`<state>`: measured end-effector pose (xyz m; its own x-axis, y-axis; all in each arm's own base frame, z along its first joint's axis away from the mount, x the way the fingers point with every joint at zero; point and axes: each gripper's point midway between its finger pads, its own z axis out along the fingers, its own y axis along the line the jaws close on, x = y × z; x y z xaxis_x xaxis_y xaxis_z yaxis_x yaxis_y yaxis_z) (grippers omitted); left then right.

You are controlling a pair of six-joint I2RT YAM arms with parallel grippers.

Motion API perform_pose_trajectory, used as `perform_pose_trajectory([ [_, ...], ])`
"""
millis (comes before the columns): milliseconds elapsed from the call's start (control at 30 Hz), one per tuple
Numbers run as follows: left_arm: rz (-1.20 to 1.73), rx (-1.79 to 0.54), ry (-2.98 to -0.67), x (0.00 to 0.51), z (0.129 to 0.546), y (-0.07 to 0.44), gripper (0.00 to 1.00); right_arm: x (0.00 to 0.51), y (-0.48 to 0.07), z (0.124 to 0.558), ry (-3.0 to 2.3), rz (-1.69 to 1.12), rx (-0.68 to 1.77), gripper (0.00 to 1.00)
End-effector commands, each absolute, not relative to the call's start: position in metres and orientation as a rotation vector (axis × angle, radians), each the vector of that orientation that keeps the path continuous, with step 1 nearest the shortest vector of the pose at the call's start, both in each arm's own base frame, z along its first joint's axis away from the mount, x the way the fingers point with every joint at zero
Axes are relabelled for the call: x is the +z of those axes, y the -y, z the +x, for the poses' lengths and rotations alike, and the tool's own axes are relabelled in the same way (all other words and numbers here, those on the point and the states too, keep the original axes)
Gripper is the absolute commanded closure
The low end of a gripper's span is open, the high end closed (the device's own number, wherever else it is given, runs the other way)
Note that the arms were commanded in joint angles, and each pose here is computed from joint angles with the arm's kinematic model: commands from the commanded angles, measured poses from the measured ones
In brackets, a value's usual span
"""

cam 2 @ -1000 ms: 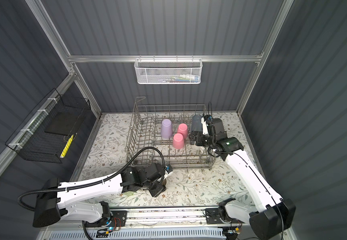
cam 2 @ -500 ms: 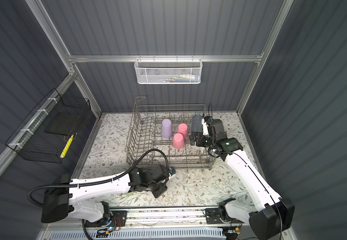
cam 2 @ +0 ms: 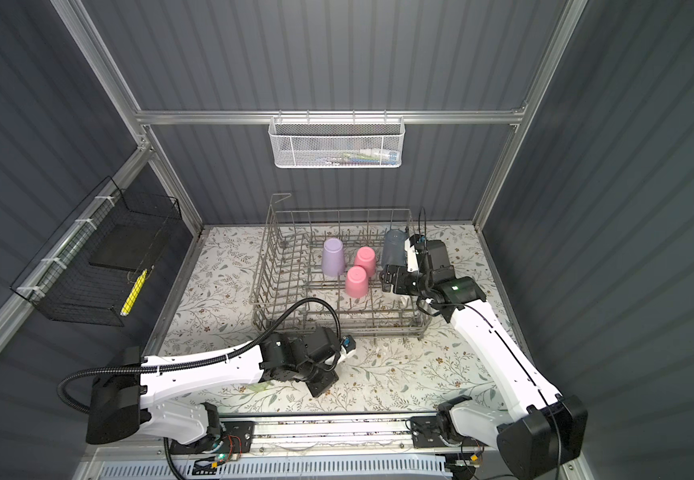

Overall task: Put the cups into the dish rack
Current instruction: 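Reach the left gripper down to the beige cup on the table and grasp its rim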

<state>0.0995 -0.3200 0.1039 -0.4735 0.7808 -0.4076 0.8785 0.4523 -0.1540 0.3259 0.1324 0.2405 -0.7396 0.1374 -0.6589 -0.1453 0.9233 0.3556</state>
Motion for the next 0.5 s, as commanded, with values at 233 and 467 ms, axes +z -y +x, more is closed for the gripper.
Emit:
perform_pose_trajectory([
  [233,1.531,-0.948,-2.171,0.202,0.063,0.353,0.99,0.248,-0.146,0.326,-2.315,-0.010,0.672,0.05],
  [467,1.452,-1.092,-2.020,0.256,0.059,0.358,0.98,0.268,-0.160,0.322,-2.238,-0.054,0.805,0.05],
])
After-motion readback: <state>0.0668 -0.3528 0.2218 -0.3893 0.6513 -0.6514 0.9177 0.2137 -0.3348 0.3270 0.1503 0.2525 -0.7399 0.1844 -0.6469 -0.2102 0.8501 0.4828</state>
